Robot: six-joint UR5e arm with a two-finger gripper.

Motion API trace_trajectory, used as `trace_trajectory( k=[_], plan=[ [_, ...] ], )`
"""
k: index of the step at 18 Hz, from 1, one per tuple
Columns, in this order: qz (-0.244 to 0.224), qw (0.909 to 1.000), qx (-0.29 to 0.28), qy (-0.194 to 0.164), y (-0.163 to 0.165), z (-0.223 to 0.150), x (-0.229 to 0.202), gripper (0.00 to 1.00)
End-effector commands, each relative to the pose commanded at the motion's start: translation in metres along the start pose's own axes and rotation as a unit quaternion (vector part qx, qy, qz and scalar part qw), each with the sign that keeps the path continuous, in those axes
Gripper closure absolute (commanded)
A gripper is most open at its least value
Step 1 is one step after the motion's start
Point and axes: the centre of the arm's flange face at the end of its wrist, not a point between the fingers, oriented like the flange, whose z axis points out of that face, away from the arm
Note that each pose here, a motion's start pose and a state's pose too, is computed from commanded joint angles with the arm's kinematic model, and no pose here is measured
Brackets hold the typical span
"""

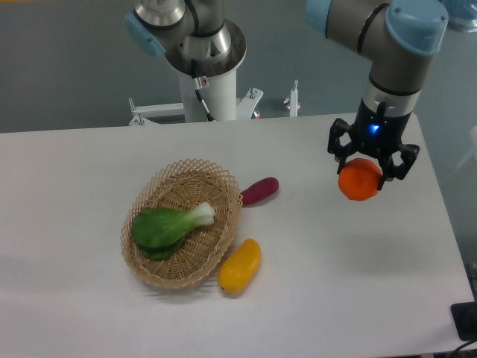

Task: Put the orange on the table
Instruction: 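Carry the held orange down toward the table beside the yellow fruit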

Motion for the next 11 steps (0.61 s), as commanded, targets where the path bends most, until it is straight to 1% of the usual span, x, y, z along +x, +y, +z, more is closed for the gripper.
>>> trace_trajectory(
  k=[3, 6, 7, 9, 11],
  plan=[
    [-0.001, 1.0000, 0.000, 0.000, -0.001, 0.001, 0.001, 0.34],
    [-0.003, 0.9999, 0.013, -0.001, -0.004, 0.009, 0.001, 0.34],
    [-0.010, 0.9993, 0.035, 0.007, -0.006, 0.018, 0.006, 0.34],
    [-0.029, 0.9965, 0.078, -0.002, -0.009, 0.033, 0.009, 0.34],
    [-0.035, 0.9955, 0.088, -0.009, -0.010, 0.050, 0.011, 0.34]
  ],
)
